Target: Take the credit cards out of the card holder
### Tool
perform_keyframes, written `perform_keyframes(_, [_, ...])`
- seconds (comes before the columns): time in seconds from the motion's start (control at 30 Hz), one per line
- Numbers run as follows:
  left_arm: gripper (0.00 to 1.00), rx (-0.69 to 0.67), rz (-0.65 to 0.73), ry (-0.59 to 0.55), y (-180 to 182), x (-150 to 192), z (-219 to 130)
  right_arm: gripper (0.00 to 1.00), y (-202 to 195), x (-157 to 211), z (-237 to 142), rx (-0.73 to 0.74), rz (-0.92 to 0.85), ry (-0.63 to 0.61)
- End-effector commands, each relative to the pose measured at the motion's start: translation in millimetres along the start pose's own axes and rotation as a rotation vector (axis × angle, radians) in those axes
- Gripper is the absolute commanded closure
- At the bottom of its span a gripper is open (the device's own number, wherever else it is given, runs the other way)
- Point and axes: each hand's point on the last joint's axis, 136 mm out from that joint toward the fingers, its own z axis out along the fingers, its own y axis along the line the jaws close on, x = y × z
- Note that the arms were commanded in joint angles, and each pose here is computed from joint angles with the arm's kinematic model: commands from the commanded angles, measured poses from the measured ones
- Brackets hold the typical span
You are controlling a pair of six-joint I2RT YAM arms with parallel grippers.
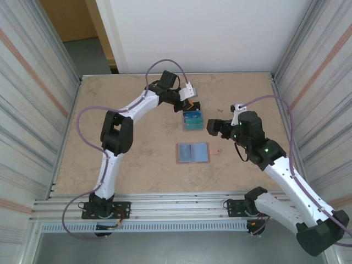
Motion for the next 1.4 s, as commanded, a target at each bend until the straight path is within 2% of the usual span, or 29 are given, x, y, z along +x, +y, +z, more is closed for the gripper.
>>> perform_keyframes(0.0, [1.0,-0.01,0.036,-0.01,9.5,-4.4,-5.6,0.01,-9.2,1.8,-5.6,0.036,0.024,-0.008])
perform_keyframes(0.63, [1.0,0.052,0.014,-0.043,7.7,4.8,12.0,0.01,-4.2,2.7,-2.2,0.014,0.013,0.01])
perform_keyframes(1.07, [1.0,0.064,-0.013,0.056,1.6,36.1,16.5,0.01,-4.0,1.7,-1.7,0.015,0.007,0.008])
perform_keyframes(1.37, [1.0,0.083,-0.007,0.066,-10.8,38.8,7.9,0.01,-2.8,2.5,1.2,0.008,0.008,0.01])
